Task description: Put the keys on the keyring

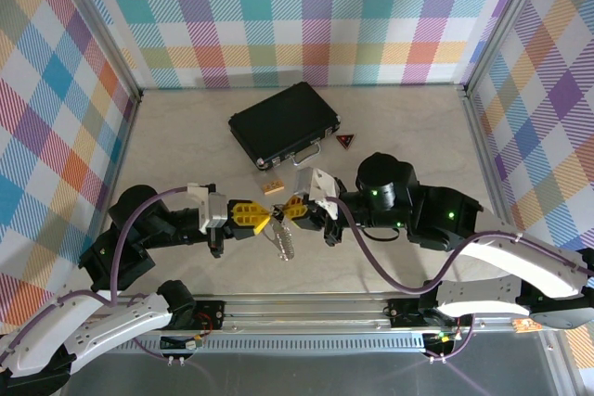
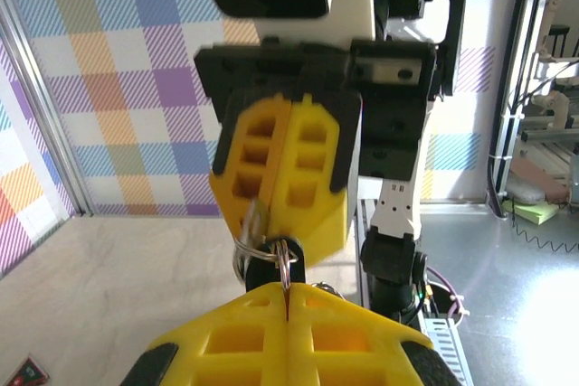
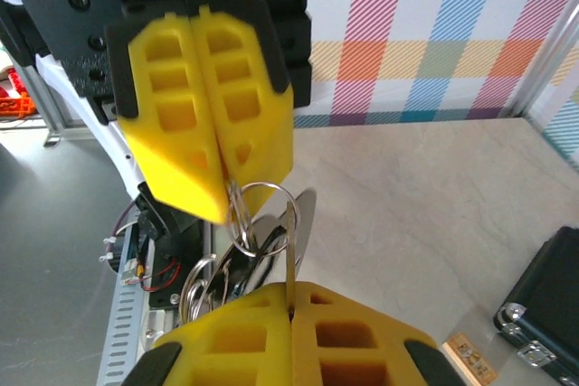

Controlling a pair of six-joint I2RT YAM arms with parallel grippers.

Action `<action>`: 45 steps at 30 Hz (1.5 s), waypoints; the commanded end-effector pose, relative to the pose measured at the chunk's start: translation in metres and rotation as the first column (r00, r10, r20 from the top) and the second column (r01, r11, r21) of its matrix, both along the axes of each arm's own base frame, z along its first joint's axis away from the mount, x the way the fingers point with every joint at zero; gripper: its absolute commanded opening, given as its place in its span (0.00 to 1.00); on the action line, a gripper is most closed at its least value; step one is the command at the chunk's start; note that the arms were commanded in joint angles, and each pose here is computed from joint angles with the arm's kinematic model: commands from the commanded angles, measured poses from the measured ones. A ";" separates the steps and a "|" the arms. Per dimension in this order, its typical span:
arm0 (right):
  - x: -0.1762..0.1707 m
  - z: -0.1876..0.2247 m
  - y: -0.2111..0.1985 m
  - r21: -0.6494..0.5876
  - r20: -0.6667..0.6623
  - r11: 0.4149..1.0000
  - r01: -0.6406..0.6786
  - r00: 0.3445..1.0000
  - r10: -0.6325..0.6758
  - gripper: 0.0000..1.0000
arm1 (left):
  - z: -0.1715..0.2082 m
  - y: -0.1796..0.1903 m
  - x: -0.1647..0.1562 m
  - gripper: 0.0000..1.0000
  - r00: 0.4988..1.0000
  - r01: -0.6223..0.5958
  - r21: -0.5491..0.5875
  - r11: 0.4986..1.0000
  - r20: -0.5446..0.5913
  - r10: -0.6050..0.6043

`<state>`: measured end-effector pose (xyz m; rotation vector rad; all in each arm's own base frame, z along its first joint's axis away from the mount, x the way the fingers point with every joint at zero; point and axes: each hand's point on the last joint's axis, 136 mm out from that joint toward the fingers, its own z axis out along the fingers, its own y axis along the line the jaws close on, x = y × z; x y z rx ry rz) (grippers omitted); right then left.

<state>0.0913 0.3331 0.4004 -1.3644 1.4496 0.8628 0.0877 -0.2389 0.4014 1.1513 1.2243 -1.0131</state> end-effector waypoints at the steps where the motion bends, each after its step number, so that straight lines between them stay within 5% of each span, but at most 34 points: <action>1: 0.000 0.030 -0.012 0.062 0.058 0.998 0.020 0.998 -0.024 0.00 | -0.001 0.003 -0.002 0.00 1.000 -0.007 0.016 1.000 0.006 0.007; 19: 0.007 0.044 -0.018 0.053 0.116 0.997 0.059 0.991 -0.064 0.00 | -0.016 -0.002 0.008 0.00 0.999 -0.031 0.053 0.998 -0.015 0.031; 25: 0.017 0.037 -0.012 -0.020 0.114 0.995 0.097 0.989 -0.095 0.00 | -0.016 -0.008 0.011 0.47 0.999 -0.023 0.022 0.999 -0.040 0.024; 31: 0.032 0.028 -0.016 -0.070 0.108 0.979 0.190 0.977 -0.182 0.00 | -0.023 -0.003 0.019 0.68 0.994 -0.089 0.011 0.996 -0.069 0.090; 36: 0.060 0.014 -0.024 -0.127 0.094 0.937 0.326 0.944 -0.316 0.00 | -0.034 0.006 0.031 0.98 0.977 -0.183 0.038 0.982 -0.103 0.186; 45: 0.096 -0.020 -0.034 -0.172 -0.048 0.869 0.464 0.877 -0.478 0.00 | -0.049 0.016 0.055 1.00 0.926 -0.328 0.052 0.943 -0.181 0.332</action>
